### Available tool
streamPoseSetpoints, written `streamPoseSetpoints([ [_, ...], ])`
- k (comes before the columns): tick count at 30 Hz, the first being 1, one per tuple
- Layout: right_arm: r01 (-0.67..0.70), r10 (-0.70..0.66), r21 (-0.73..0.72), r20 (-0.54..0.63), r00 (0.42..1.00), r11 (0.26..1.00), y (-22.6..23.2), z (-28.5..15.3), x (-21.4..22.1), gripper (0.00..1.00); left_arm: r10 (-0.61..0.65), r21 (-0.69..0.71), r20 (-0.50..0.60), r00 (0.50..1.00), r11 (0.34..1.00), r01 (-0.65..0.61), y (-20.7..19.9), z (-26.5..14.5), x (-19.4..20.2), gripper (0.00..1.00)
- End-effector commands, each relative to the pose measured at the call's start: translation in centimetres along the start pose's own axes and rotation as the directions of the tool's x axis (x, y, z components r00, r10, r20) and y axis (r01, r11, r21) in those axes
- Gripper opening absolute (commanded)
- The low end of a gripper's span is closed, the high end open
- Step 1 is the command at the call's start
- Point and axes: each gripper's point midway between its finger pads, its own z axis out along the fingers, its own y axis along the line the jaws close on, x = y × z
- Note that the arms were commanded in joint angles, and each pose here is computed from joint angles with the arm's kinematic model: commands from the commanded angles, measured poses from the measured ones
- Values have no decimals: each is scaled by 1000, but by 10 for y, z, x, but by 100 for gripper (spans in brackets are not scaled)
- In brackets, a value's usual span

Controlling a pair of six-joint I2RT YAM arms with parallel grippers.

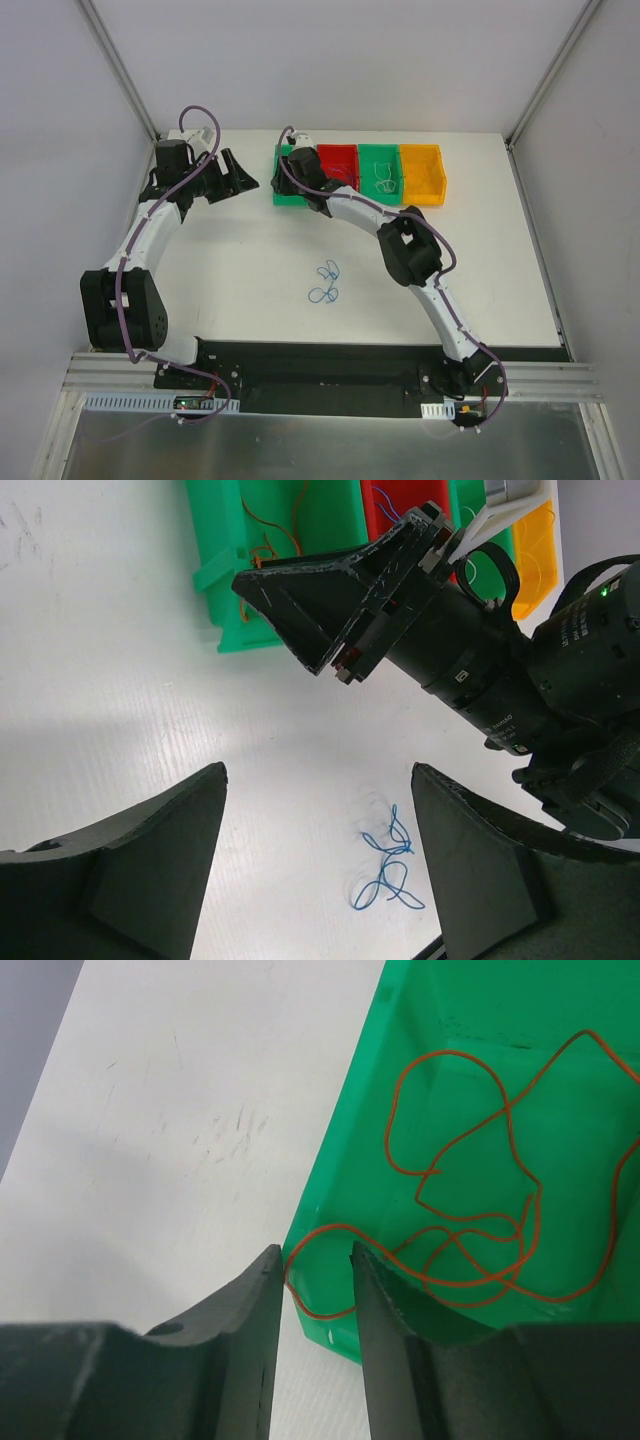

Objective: Untangle the cables

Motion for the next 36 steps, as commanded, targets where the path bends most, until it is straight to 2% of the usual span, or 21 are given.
streamPoseSetpoints([
  [1, 12, -8, -51, 90, 996, 999, 21, -14, -40, 34, 10, 10, 36, 999, 1000, -10, -4, -5, -10, 75],
  [11, -2, 10, -72, 107, 994, 997, 17, -19, -49, 1, 0, 20, 25, 1000, 1000, 0, -4, -4, -8, 76],
  [19, 8, 4, -81, 146, 989, 997, 7, -21, -65, 1, -20, 33, 8, 1000, 999, 19, -3, -1, -5, 76],
  [24, 14, -7, -42, 148, 989, 999, -14, -1, -78, 1, -31, 50, -6, 1000, 998, 31, -4, 2, -2, 76],
  [26, 17, -17, 4, 135, 991, 1000, -29, 12, -72, 6, -33, 55, -7, 999, 998, 33, -5, 3, -2, 76],
  [28, 13, -18, 43, 139, 990, 999, -37, 17, -76, 16, -36, 55, -10, 999, 998, 36, -4, 4, -1, 76],
  [33, 19, -24, 42, 121, 992, 999, -36, 14, -75, 37, -41, 64, -16, 999, 997, 42, -5, 5, 0, 76],
  [36, 63, -71, 61, 128, 989, 996, -34, 2, -84, 44, -40, 67, -19, 999, 997, 42, -5, 6, 0, 76],
])
